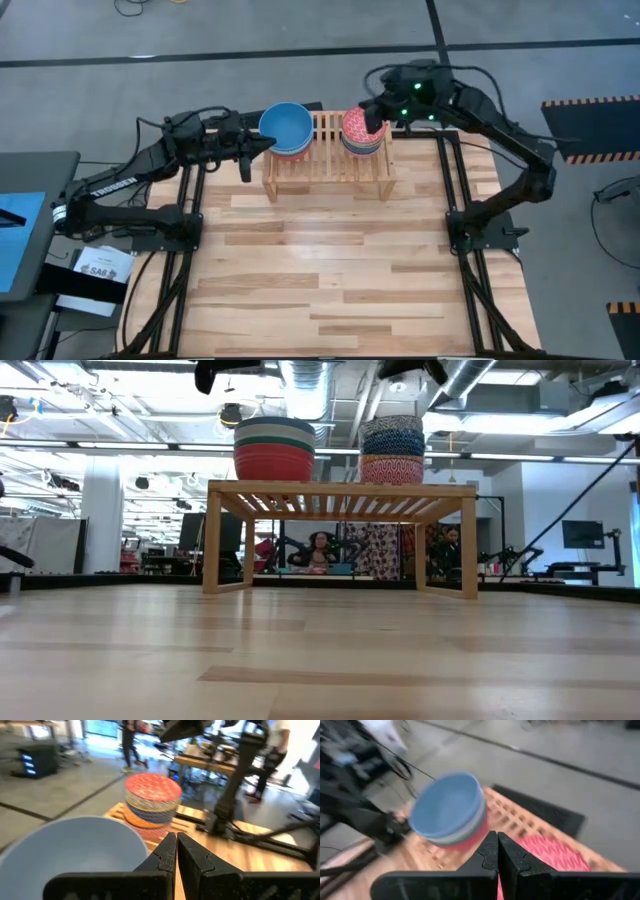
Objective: Place and stack bowls onto a shelf
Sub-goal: Adjust the small stacked bowls on the shelf
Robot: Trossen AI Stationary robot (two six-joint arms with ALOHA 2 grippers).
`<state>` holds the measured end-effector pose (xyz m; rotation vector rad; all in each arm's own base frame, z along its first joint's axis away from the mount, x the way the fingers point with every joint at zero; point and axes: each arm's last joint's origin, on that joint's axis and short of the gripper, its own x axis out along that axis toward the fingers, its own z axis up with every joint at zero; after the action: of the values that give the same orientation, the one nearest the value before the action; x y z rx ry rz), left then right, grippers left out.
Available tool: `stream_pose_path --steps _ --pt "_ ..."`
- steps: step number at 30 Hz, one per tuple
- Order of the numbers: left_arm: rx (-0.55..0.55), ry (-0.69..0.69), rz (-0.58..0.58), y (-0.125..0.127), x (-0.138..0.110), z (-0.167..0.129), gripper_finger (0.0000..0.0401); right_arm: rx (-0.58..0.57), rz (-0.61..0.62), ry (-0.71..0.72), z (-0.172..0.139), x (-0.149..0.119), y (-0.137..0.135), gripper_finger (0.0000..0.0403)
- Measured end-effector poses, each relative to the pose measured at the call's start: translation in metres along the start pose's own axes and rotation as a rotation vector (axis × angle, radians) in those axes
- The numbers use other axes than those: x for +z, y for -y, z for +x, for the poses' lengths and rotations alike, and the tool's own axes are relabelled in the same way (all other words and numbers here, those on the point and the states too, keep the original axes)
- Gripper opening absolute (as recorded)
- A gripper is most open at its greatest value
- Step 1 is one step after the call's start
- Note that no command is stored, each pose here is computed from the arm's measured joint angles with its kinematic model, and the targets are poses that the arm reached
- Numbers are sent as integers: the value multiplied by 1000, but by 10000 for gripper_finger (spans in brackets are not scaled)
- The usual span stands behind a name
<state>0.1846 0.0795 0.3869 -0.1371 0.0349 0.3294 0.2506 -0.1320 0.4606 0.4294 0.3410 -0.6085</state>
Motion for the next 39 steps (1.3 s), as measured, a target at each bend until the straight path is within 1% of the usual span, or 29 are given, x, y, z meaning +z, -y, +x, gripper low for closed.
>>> stream_pose_path --steps 2,4,8,10,12,15,18,21,22,24,27,29,30,32,34,37,39 --pt "-38 -12 -2 -3 0 -1 0 -25 -5 -52 6 -6 -11 19" --pt "-48 -20 3 -5 -1 -1 0 -21 -9 -84 12 -11 -23 19" --pt "-42 -36 28 -6 -2 -1 0 44 -39 -116 19 -20 -52 19" --pt "-43 -35 36 -6 -2 -1 0 48 -72 -147 21 -27 -64 19" --pt "-44 -36 37 -6 -2 -1 0 44 -100 -184 20 -34 -71 19" --pt "-44 -42 40 -6 -3 -2 0 35 -135 -286 11 -48 -79 19" --pt "-36 -43 43 -7 -3 -2 0 -12 -181 -422 3 -66 -81 19" --pt "-31 -38 44 -7 -2 -2 0 -136 -217 -471 -4 -74 -77 19" --pt "-31 -36 44 -7 -2 -2 0 -162 -212 -465 -8 -73 -74 19" --pt "-31 -36 43 -7 -2 -2 0 -165 -188 -419 -16 -65 -66 19" --pt "-31 -32 26 -7 -2 -2 0 -92 -122 -253 -31 -36 -48 19" --pt "-32 -22 19 -6 -1 -2 0 -23 -51 -140 -35 -14 -33 19" --pt "-32 -19 19 -6 -1 -2 0 -7 -18 -105 -35 -3 -24 19" --pt "-32 -19 18 -6 0 -2 0 -18 13 -91 -29 15 -10 19" --pt "-31 -20 6 -6 -1 -2 0 -57 3 -121 -15 26 -1 18" --pt "-32 -21 -1 -6 -1 -2 0 -122 -2 -203 9 32 12 18" --pt "-31 -22 -2 -6 -1 -2 0 -155 -2 -240 15 32 18 19"
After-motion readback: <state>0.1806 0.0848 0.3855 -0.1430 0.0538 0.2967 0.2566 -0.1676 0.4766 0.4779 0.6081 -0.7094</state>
